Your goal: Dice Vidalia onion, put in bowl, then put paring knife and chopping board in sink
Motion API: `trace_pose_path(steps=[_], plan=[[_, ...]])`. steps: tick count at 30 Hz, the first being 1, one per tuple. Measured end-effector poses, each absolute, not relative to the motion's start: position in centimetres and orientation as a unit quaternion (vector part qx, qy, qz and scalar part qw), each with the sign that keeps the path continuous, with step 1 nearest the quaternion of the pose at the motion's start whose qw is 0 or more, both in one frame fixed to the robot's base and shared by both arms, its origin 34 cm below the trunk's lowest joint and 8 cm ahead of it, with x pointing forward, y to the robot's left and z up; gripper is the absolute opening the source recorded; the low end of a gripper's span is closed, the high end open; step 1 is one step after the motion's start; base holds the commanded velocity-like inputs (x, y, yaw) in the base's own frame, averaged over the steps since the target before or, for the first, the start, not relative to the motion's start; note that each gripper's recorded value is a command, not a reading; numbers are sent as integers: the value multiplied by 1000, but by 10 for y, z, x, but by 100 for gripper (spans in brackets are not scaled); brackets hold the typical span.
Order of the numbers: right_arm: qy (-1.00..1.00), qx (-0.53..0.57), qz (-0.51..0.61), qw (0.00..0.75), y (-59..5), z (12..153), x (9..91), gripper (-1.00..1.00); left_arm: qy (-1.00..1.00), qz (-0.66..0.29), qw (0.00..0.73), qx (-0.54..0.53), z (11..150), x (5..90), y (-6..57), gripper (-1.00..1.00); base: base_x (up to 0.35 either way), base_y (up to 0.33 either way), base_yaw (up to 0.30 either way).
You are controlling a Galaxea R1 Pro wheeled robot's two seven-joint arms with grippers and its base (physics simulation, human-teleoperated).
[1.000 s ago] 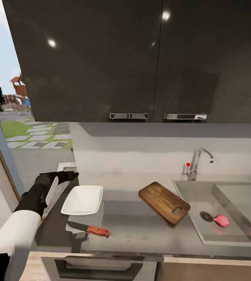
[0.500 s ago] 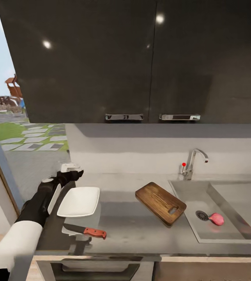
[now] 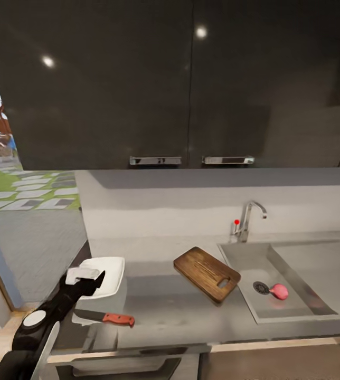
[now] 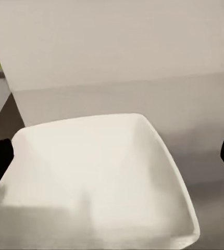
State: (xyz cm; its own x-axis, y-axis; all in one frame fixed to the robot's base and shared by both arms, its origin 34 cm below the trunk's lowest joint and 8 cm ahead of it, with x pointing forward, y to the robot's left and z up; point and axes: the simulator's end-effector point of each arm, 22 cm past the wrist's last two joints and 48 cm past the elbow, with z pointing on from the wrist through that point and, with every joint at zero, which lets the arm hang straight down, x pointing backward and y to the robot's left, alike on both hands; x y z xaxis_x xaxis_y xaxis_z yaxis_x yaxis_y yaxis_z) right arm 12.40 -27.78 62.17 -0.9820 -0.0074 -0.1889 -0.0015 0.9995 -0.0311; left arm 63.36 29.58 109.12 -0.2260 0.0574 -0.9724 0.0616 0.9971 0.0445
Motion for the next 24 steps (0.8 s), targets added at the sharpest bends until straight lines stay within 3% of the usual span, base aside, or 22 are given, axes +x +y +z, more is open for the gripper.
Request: trace_pose_path(steps=[24], plan=[[994, -3, -16, 105, -279, 622, 131, 100, 791, -42, 605, 79, 997, 504, 300, 100, 0, 0, -260]])
